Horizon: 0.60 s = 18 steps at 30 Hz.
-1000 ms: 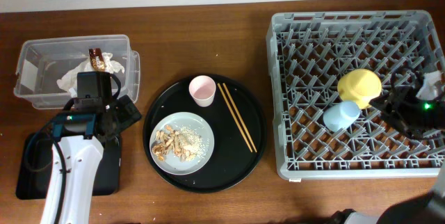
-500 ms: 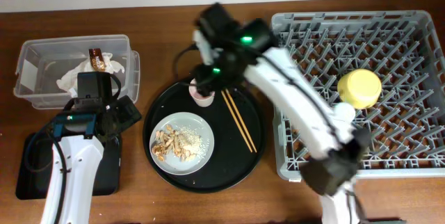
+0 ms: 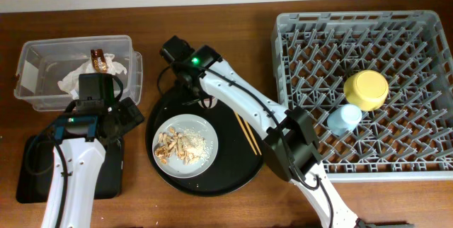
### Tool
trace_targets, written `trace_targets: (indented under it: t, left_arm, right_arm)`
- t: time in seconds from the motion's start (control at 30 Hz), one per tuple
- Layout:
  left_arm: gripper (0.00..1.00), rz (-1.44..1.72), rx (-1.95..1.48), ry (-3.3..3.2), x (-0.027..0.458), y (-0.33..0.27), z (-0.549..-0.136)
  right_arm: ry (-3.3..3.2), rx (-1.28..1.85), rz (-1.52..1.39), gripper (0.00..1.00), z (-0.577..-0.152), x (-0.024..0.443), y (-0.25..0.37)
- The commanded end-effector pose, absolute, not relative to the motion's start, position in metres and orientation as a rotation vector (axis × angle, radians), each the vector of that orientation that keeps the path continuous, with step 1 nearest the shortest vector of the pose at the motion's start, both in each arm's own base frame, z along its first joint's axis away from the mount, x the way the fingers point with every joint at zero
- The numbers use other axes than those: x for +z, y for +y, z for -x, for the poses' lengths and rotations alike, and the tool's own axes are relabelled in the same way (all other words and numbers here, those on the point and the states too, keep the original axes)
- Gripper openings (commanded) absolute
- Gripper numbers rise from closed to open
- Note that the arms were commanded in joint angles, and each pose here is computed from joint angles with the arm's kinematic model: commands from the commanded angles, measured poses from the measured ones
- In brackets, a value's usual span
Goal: Sort waste into correct bins and load items into the dishwasher rack
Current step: 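Reach the right gripper to the pink cup and grasp it, then place the pink cup in the rack next to the other cups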
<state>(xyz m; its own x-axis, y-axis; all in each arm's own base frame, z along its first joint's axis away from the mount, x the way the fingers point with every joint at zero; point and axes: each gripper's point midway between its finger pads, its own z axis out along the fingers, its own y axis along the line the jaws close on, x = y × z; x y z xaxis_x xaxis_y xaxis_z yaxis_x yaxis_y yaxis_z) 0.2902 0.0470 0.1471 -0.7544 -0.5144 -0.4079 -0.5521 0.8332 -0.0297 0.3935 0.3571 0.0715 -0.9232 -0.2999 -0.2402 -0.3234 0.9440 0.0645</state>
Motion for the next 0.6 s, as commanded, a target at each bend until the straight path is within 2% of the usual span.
trace_targets:
  t: [0.0,0.07,0.13,0.23,0.27,0.3,0.33,0.37,0.43,0.5,0.57]
  left_arm:
    - [0.99,0.815,0.137,2.59,0.15,0.05,-0.291]
    - [0.99,0.815,0.137,2.59,0.15,0.05,-0.291]
    - [0.99,0.815,0.137,2.59,0.15,0.05,-0.291]
    - [0.99,0.815,0.137,2.591,0.15,0.05,-0.291]
    - [0.99,0.815,0.137,2.59,0.15,0.05,-0.291]
    - [0.99,0.815,0.137,2.591,0.15,0.05,-0.291]
    - [0.99,0.815,0.137,2.591,0.15,0.05,-0.291]
    - [0.99,0.815,0.137,2.591,0.15,0.05,-0.291]
    - [0.99,0.815,0.137,2.591,0.15,0.05,-0.291]
    - [0.99,0.814,0.138,2.591,0.15,0.05,-0.291]
    - [0.99,0.815,0.137,2.59,0.15,0.05,-0.291]
  right_arm:
    - [2.861,0.137,0.491,0.25,-0.385,0.067,0.366]
    - [2.866,0.133,0.491,0.13,-0.384,0.071,0.365]
    - [2.847,0.151,0.486,0.04,-0.385,0.094,0.365]
    - [2.75,0.221,0.413,0.04,-0.391,0.186,0.343]
    - [2.705,0.239,0.313,0.04,-0.396,0.242,0.303]
    - [2.685,0.24,0.22,0.04,-0.397,0.276,0.264]
    - [2.658,0.239,0.155,0.04,-0.398,0.303,0.224]
    - [2.609,0.385,0.172,0.04,-0.399,0.334,0.192]
    - [2.539,0.487,0.045,0.04,-0.402,0.366,0.132]
    - [2.546,0.453,-0.073,0.04,-0.394,0.369,0.075]
    - [2.705,0.355,-0.178,0.04,-0.357,0.329,0.018]
